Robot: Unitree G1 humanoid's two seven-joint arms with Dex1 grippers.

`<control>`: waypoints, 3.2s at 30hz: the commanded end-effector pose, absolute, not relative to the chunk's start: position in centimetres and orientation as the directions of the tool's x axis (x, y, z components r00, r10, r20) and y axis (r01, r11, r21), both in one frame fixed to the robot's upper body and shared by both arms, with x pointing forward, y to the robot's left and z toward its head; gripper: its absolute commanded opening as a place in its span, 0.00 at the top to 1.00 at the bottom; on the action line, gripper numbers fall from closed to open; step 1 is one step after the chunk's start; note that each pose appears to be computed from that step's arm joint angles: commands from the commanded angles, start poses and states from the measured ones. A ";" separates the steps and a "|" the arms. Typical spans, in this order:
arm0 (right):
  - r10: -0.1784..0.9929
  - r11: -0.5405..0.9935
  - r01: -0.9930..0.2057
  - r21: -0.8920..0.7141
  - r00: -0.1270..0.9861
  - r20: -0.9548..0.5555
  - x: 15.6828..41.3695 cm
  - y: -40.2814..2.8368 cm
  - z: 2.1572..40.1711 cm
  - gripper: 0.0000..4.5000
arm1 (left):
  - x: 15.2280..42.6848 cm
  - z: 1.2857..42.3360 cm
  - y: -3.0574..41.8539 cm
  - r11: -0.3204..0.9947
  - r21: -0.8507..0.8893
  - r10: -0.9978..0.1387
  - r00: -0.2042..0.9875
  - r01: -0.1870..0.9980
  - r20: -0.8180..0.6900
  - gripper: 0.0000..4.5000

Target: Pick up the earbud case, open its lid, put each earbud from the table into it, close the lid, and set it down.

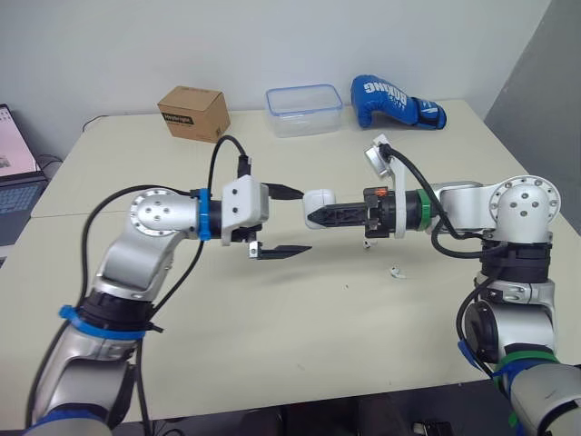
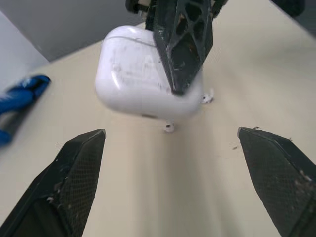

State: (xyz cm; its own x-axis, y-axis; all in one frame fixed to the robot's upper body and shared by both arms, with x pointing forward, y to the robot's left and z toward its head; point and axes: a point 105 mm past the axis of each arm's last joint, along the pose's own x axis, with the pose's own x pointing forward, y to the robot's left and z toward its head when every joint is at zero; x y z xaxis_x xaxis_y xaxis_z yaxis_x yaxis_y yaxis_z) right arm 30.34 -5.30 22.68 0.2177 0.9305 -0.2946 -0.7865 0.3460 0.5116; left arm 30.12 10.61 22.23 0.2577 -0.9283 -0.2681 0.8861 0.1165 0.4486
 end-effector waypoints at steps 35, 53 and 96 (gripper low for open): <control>0.607 0.040 -0.955 -0.295 0.258 -0.752 31.4 -3.2 18.7 0.82 | 31.2 19.0 9.9 0.087 0.146 -0.832 0.152 0.986 -0.533 0.42; 0.626 0.032 -0.950 -0.310 0.260 -0.735 31.6 -1.4 19.5 0.82 | 32.0 17.7 9.2 0.090 0.174 -0.822 0.172 0.981 -0.542 0.42; 0.657 0.029 -0.955 -0.295 0.241 -0.715 31.3 -1.5 19.7 0.33 | 31.7 18.6 8.9 0.133 0.183 -0.870 0.203 0.974 -0.449 0.83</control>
